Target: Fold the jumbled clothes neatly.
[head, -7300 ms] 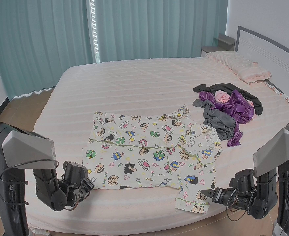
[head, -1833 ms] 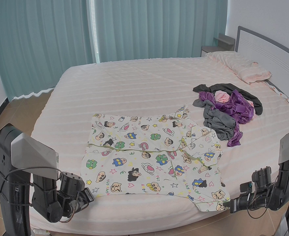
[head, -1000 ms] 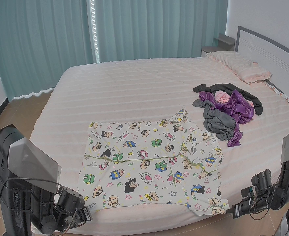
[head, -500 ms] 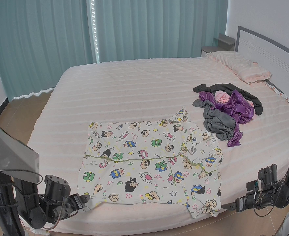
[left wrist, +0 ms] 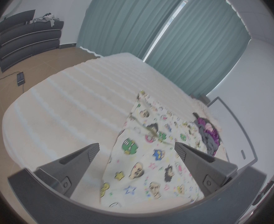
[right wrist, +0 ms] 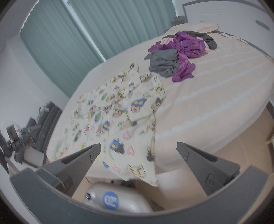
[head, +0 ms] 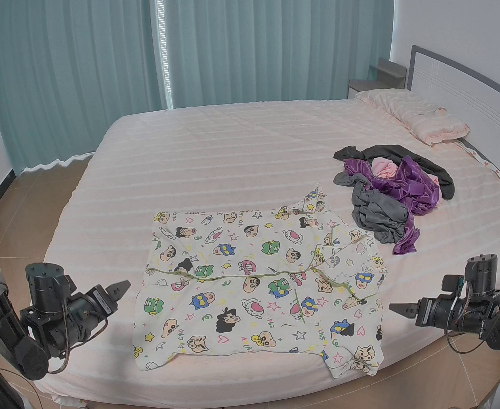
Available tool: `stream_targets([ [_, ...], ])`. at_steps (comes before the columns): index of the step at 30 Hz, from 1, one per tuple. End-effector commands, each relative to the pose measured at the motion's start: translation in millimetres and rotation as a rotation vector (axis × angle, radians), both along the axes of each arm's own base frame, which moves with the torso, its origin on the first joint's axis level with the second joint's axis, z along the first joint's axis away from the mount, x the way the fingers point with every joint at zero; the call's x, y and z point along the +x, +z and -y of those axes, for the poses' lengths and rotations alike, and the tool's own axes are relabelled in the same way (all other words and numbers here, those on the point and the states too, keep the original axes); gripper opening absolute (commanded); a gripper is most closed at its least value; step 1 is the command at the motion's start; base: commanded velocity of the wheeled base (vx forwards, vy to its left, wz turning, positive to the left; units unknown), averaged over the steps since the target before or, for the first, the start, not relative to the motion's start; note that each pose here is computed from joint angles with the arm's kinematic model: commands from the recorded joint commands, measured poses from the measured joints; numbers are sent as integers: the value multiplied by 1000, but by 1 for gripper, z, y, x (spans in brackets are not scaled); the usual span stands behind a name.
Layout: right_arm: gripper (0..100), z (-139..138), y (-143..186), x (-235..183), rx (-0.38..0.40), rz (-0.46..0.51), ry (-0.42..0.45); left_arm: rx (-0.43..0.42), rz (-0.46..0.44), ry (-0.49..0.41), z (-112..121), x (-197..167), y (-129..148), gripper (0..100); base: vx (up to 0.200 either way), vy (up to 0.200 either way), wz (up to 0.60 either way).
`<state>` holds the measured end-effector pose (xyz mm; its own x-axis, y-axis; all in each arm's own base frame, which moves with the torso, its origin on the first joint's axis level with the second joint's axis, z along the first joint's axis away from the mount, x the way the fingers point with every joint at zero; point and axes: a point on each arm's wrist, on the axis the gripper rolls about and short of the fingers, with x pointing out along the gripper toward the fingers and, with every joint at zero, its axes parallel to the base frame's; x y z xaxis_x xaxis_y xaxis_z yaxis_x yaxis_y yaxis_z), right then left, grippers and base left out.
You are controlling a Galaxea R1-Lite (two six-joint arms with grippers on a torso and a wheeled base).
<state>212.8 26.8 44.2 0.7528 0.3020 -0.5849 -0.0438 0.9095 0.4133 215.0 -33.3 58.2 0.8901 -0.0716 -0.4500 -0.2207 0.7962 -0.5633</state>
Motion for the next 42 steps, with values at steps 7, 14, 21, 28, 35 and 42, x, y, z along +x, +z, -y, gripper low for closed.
stream_targets([
  [7, 100, -29, 28, 32, 275, 100, -56, -148, 156, 17, 14, 42, 25, 100, 171, 0, 0],
  [14, 100, -40, 22, 54, 417, 75, -124, -141, 89, 18, 17, 47, 7, 100, 200, 0, 0],
  [21, 100, -53, 18, 87, 453, 120, -211, -131, 48, -6, 23, 45, -3, 100, 200, 0, 0],
  [28, 100, -70, 9, 119, 479, 139, -203, -133, 36, -4, 25, 44, -6, 100, 29, 0, 0],
  [35, 100, -79, -3, 145, 474, 124, -202, -260, 24, 51, 24, 38, -3, 100, 0, 0, 0],
  [42, 100, -90, -11, 168, 476, 122, -192, -246, -24, 62, 21, 30, -11, 100, 86, 0, 0],
])
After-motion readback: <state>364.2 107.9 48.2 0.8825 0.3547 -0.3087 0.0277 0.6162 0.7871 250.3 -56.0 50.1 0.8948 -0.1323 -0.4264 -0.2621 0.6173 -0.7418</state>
